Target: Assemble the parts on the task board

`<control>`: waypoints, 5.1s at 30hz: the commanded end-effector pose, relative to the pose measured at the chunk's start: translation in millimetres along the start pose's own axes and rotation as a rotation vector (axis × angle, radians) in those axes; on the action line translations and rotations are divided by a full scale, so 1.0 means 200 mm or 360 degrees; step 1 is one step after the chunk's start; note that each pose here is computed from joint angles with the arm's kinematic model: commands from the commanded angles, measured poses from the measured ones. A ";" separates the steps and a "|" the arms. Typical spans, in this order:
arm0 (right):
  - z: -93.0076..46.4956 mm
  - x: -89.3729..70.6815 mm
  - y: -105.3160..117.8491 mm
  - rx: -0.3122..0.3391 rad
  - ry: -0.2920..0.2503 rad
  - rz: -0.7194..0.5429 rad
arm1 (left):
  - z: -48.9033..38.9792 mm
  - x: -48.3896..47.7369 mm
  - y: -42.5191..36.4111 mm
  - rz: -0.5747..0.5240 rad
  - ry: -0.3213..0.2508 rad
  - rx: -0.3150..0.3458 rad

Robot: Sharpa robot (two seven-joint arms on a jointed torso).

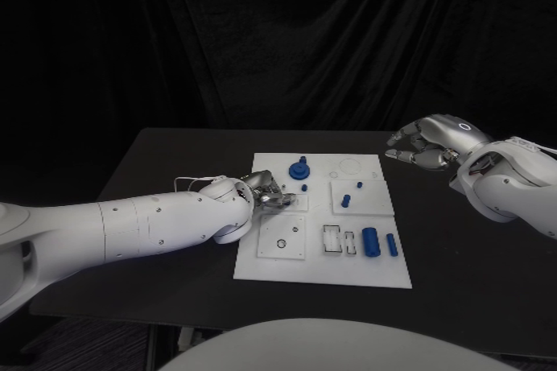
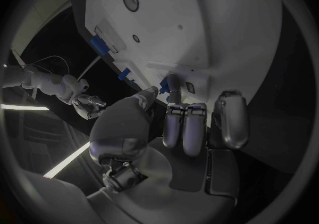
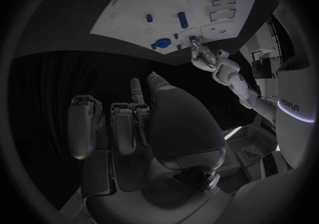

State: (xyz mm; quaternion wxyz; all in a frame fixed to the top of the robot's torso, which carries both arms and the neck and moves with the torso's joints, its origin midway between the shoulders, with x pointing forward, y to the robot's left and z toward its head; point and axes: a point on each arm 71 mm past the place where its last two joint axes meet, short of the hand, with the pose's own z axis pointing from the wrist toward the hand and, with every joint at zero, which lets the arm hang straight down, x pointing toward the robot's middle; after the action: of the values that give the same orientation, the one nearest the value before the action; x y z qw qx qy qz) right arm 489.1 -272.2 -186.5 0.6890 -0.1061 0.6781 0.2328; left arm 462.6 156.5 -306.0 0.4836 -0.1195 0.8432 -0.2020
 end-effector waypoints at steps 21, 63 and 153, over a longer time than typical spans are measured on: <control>-0.01 0.01 -0.01 0.0026 0.0006 0.0000 | 0.007 0.003 0.042 -0.0018 -0.0040 -0.0045; -0.01 0.00 0.01 0.0010 -0.0017 0.0010 | 0.157 -0.572 -0.105 0.0464 0.0104 -0.0101; 0.01 0.01 0.03 -0.0001 0.0007 0.0011 | 0.324 -0.418 -0.046 0.0470 0.0306 -0.0291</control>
State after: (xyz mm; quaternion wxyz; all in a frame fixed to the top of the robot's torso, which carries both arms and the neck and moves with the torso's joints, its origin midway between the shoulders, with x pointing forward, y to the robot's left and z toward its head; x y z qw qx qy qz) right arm 487.7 -265.9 -187.4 0.6861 -0.1081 0.6784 0.2393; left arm 562.0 170.0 -265.4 0.4185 -0.0217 0.9063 -0.0547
